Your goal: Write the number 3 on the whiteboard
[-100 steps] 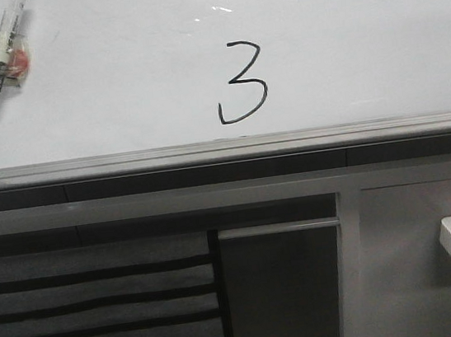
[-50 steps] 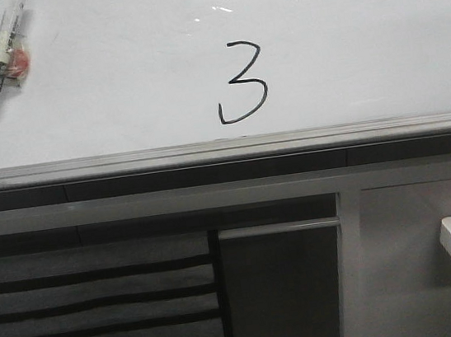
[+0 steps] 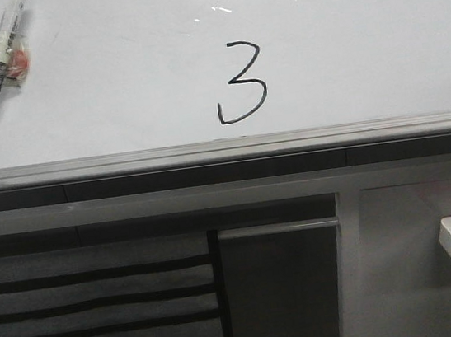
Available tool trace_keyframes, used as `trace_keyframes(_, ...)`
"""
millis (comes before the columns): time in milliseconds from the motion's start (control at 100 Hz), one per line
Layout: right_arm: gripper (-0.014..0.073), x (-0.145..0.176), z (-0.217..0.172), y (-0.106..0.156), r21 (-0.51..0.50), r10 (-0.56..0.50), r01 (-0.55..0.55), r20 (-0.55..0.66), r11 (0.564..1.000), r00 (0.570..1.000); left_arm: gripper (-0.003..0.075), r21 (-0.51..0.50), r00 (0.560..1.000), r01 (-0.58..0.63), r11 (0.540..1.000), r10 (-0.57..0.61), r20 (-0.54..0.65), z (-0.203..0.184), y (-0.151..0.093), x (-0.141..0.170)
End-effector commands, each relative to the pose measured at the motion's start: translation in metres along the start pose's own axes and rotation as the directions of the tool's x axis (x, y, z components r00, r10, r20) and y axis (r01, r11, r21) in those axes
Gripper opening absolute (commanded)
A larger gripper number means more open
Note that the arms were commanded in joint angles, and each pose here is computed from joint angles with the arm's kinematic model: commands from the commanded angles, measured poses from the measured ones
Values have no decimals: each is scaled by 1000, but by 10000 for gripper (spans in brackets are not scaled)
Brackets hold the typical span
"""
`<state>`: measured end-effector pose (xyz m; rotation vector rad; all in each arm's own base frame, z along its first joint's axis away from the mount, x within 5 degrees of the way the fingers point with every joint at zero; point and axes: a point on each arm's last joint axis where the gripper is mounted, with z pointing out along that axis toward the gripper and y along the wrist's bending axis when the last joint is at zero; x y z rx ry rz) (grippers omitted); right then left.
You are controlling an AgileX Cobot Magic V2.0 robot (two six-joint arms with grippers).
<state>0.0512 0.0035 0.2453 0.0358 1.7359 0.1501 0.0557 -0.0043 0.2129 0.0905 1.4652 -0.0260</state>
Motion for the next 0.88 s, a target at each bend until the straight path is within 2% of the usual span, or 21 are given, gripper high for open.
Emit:
trace_keyframes(0, -74, 5, 4, -1, -10, 4, -3, 176, 1000, 984, -18, -10, 995, 10, 1000, -8, 103, -3, 1, -8)
trace_keyframes(190, -74, 42, 11, -5, -19, 5, 0, 246, 1000, 969, -18, -10, 995, 10, 1000, -8, 103, -3, 1, -8)
trace_keyframes(870, -74, 43, 11, -5, -14, 4, -1, 229, 1000, 973, -18, -10, 995, 10, 1000, -8, 103, -3, 1, -8)
